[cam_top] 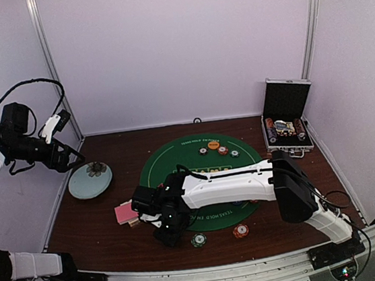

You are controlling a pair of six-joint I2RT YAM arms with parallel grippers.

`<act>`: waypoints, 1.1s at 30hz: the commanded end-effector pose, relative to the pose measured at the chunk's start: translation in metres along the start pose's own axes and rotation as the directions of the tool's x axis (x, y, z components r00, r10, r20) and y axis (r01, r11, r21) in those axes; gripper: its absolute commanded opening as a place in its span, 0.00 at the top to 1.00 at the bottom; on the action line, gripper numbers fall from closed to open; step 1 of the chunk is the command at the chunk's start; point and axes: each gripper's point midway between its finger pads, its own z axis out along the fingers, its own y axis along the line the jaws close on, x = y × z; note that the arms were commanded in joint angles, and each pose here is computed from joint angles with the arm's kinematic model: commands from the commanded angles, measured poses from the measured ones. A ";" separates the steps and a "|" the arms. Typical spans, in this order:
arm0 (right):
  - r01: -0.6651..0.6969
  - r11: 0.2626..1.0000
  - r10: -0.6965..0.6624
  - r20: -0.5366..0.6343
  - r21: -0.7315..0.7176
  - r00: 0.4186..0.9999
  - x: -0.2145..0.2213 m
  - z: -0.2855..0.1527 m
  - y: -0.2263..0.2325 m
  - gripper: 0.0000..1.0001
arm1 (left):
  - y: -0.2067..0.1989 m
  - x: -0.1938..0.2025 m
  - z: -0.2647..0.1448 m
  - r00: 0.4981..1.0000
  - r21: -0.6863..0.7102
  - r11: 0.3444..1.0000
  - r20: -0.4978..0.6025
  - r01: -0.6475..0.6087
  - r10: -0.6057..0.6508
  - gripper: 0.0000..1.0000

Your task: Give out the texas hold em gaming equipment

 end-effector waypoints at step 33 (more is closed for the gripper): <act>-0.290 0.944 0.280 0.081 0.157 0.957 0.053 -0.086 -0.129 0.75 | -0.003 0.006 0.007 1.000 0.035 0.999 -0.007 -0.023 0.023 0.02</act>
